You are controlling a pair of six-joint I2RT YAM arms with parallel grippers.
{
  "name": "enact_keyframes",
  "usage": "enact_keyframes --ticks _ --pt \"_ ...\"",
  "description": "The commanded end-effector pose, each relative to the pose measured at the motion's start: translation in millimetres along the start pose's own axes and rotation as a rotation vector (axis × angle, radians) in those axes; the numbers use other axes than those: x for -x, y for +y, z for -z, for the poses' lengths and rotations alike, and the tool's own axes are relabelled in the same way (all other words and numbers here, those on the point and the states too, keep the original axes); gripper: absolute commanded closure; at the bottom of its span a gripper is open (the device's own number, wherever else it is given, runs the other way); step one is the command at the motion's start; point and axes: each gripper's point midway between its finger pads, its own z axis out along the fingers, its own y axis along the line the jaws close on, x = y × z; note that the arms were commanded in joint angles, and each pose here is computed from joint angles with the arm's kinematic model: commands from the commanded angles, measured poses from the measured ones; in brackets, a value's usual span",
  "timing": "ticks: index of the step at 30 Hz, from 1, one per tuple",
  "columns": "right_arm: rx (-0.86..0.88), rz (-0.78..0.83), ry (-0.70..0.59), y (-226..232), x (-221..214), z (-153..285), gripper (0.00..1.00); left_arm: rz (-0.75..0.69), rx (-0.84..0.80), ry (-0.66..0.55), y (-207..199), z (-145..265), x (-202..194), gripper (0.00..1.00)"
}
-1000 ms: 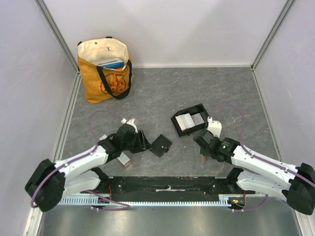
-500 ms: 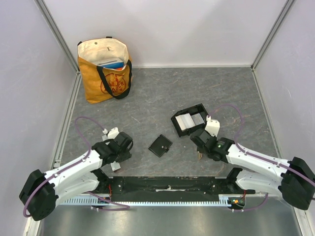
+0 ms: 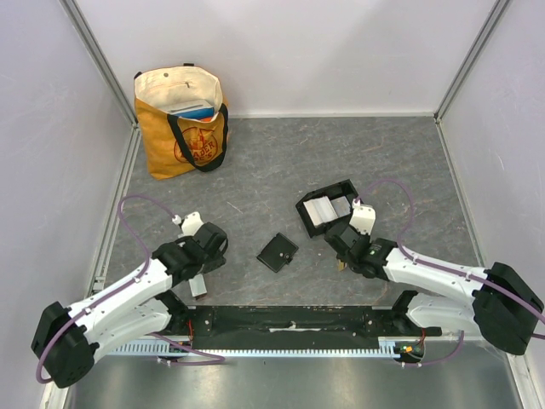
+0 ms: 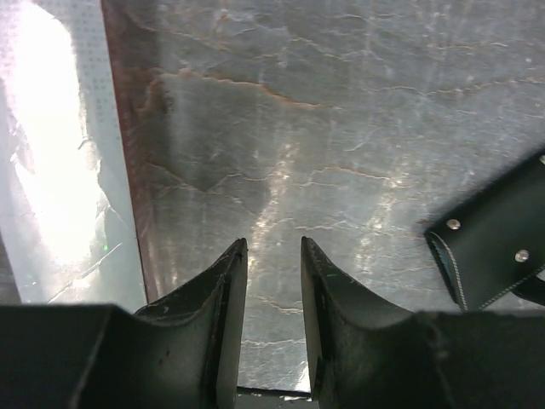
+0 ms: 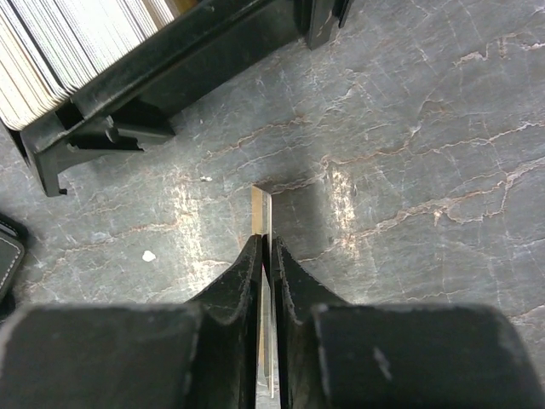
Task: Put the credit cards into the card holder
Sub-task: Open the card holder at the center of the board.
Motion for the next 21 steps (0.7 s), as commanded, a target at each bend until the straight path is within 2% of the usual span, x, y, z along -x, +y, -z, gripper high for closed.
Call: enact_keyframes --ticks 1,3,7,12,15,16,19,21 --pt "-0.001 0.057 0.055 -7.9 -16.0 1.5 0.87 -0.021 -0.111 -0.042 -31.5 5.4 17.5 0.62" --pt "0.003 0.061 0.06 -7.3 -16.5 1.9 0.88 -0.033 -0.119 -0.035 -34.3 4.8 16.8 0.62" --pt "0.036 0.064 0.065 -1.0 -13.1 6.7 1.0 -0.08 -0.192 -0.014 -48.5 6.1 13.5 0.61" --pt "0.117 0.069 0.074 12.4 -2.2 23.5 1.0 -0.149 -0.345 -0.007 -76.7 11.7 11.6 0.55" --pt "0.283 0.033 0.048 40.5 17.4 51.6 1.0 -0.183 -0.382 -0.001 -86.0 11.9 11.1 0.56" --pt "0.327 0.004 0.034 49.2 24.2 59.6 1.0 -0.187 -0.382 0.003 -87.4 10.2 10.5 0.64" --pt "0.438 -0.048 0.004 79.8 40.7 78.0 1.0 -0.197 -0.378 0.019 -90.1 5.1 7.4 0.98" --pt "0.455 -0.072 -0.011 97.6 49.1 79.7 1.0 -0.211 -0.368 0.037 -91.3 0.7 4.4 0.98"
